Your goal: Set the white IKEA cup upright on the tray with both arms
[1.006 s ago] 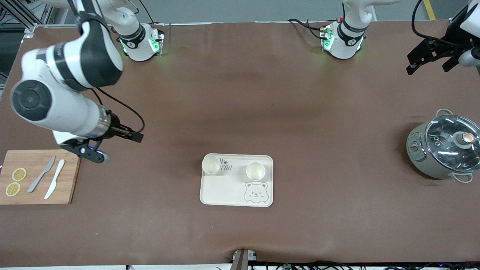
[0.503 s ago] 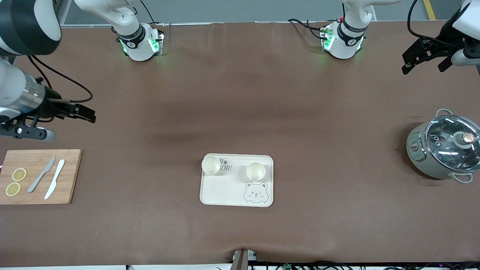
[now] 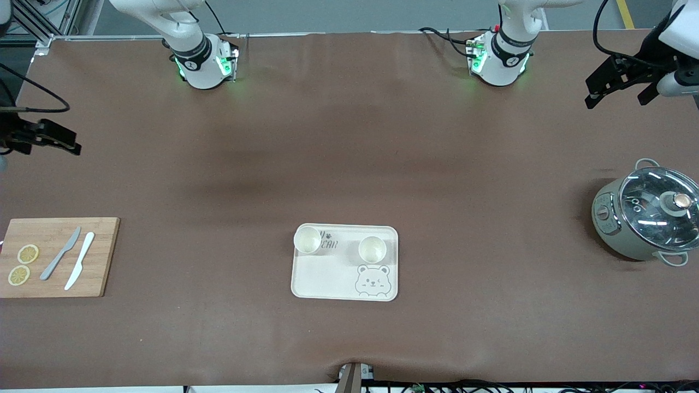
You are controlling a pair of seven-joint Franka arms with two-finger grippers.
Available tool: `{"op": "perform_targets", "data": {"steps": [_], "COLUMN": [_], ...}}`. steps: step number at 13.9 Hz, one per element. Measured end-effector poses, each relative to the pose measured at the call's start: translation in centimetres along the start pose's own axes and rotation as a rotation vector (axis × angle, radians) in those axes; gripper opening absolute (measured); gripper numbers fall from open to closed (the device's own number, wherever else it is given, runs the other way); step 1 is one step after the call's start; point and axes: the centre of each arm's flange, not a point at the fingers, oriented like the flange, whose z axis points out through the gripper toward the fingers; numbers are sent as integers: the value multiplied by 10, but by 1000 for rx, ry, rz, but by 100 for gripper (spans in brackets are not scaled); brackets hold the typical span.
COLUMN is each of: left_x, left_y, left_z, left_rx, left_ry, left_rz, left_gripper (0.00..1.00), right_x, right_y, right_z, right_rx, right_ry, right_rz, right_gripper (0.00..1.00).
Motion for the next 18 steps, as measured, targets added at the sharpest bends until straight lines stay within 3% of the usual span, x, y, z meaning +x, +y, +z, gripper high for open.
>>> {"op": "perform_targets", "data": {"steps": [8, 18], "left_x": [6, 11], "left_y": [-4, -8], "left_z": [4, 5], "left_rx": [-2, -4], "left_ry": [2, 0], "left_rz": [-8, -16], "left_gripper": [100, 100], "right_x": [-41, -44], "right_y": [22, 12], "right_z": [-16, -25], "right_rx": [20, 17], "right_ry": [19, 52], "right_rz": [24, 4], "right_gripper": [100, 100]}}
